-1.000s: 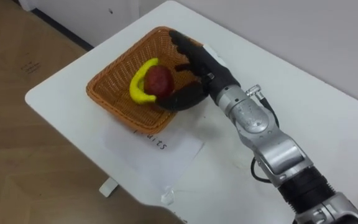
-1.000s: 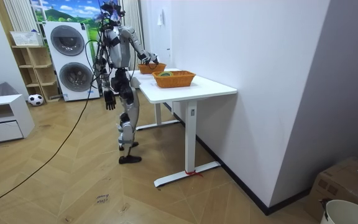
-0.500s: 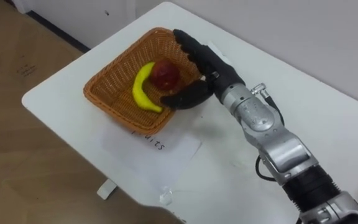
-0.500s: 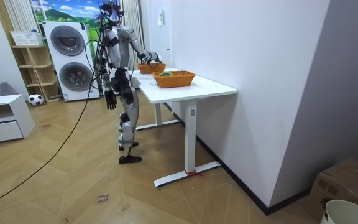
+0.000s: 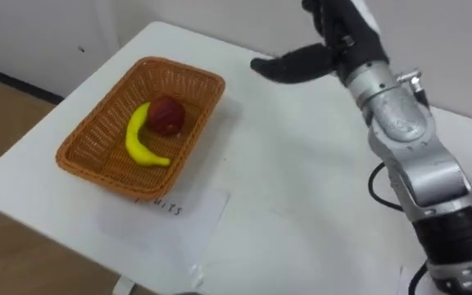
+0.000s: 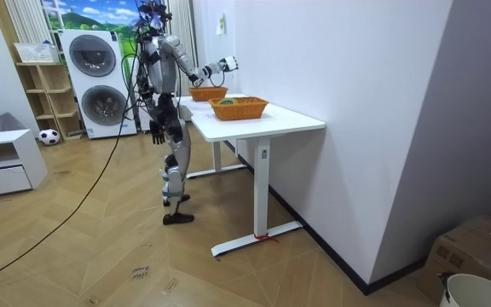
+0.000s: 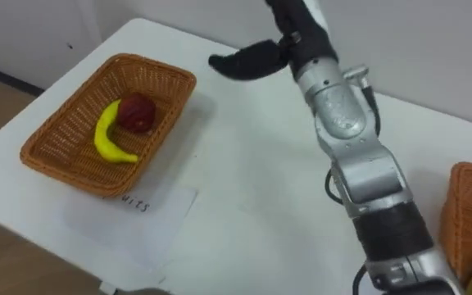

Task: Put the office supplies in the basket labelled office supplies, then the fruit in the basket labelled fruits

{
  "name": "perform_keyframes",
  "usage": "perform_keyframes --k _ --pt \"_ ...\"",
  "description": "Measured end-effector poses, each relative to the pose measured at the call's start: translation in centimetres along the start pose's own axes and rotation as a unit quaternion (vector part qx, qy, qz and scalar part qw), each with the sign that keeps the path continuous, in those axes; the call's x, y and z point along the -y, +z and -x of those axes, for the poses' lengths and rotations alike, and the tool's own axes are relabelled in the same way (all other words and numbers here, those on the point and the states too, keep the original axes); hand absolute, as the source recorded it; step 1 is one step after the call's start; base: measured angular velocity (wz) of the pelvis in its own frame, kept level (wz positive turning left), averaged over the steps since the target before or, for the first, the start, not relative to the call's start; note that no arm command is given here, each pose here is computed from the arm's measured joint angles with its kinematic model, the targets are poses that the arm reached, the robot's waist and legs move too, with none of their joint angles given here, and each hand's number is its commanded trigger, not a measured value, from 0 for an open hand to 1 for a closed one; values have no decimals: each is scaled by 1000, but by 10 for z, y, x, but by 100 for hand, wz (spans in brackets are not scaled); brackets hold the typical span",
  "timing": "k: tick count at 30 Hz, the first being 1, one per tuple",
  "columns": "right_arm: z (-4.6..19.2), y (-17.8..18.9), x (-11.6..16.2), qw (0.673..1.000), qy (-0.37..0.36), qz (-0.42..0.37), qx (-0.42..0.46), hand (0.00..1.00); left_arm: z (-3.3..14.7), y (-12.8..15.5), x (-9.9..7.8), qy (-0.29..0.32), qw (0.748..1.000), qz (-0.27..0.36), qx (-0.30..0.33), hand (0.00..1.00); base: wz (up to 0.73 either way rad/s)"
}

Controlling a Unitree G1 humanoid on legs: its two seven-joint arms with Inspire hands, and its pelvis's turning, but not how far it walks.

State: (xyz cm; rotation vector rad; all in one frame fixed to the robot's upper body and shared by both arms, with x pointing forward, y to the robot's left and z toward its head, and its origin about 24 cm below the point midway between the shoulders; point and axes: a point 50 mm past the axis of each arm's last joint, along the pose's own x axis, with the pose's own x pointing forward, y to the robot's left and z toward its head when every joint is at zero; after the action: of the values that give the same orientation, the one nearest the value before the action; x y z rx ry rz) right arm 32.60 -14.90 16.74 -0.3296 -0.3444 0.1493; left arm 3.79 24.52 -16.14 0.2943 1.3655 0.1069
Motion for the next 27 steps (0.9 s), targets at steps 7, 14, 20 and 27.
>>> perform_keyframes --k 7,14,20,27 --pt "6 22 58 991 -127 2 44 0 1 -8 -4 8 1000 10 -12 0 -16" --pt "18 42 104 975 -205 20 79 0 3 -23 -9 16 999 26 -25 0 -10" --pt "38 46 142 952 -289 60 81 0 4 -23 -20 36 998 50 -13 0 -17" --pt "81 12 167 923 -377 84 6 0 4 -14 -26 56 996 64 10 0 -20"
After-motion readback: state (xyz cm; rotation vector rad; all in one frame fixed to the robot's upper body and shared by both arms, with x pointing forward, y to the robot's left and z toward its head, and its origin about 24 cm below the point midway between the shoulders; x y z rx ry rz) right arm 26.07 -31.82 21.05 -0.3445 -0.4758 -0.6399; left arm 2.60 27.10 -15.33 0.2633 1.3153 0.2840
